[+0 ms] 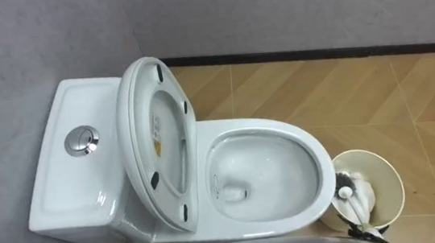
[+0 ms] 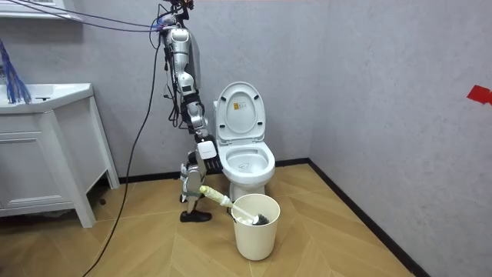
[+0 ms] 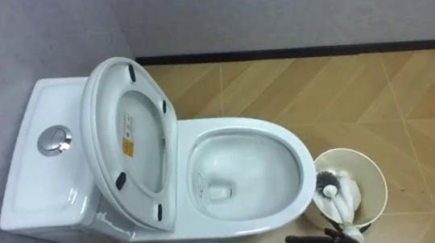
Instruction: Brush toilet
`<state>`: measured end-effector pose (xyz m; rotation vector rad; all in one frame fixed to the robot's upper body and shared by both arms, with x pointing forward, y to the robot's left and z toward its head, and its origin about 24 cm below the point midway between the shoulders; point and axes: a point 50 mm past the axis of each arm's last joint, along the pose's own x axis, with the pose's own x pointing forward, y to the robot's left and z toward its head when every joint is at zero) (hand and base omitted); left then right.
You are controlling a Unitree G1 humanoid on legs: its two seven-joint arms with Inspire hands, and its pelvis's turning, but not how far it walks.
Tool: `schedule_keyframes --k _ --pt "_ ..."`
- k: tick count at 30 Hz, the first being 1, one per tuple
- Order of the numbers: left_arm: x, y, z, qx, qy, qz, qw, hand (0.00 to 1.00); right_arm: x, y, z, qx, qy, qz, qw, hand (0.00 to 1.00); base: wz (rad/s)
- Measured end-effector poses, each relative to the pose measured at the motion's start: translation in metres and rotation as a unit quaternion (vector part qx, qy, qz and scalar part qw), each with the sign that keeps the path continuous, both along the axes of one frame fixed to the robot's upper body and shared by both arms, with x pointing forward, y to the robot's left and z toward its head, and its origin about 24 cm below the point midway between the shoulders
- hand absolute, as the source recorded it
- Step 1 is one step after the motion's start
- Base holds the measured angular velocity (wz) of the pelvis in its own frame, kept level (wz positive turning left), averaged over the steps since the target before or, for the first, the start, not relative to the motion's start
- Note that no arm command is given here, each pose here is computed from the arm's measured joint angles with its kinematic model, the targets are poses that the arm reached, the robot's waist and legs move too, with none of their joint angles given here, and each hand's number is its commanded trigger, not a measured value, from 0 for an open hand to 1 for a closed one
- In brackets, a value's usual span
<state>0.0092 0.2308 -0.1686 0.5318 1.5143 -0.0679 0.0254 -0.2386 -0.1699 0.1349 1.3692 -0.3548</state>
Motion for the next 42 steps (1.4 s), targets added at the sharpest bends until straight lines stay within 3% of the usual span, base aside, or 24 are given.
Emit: schedule_keyframes --k 12,20,32,42 --pt "0.004 0.000 0.000 -0.002 -0.008 -0.001 1.000 0.00 -0.009 -0.005 0.001 -0.024 0.019 0.015 0.999 0.00 -0.10" --pt "0.010 0.000 0.001 0.002 -0.030 -0.008 1.000 0.00 -0.004 -0.008 0.003 -0.076 0.014 0.064 0.995 0.00 -0.05" --pt "0.025 0.006 0.004 0.024 -0.090 -0.013 0.996 0.00 0.058 -0.019 0.028 -0.273 -0.097 0.220 0.932 0.00 -0.03" --pt "0.033 0.011 0.006 0.026 -0.110 -0.010 0.994 0.00 0.084 -0.023 0.042 -0.359 -0.147 0.214 0.896 0.00 -0.02"
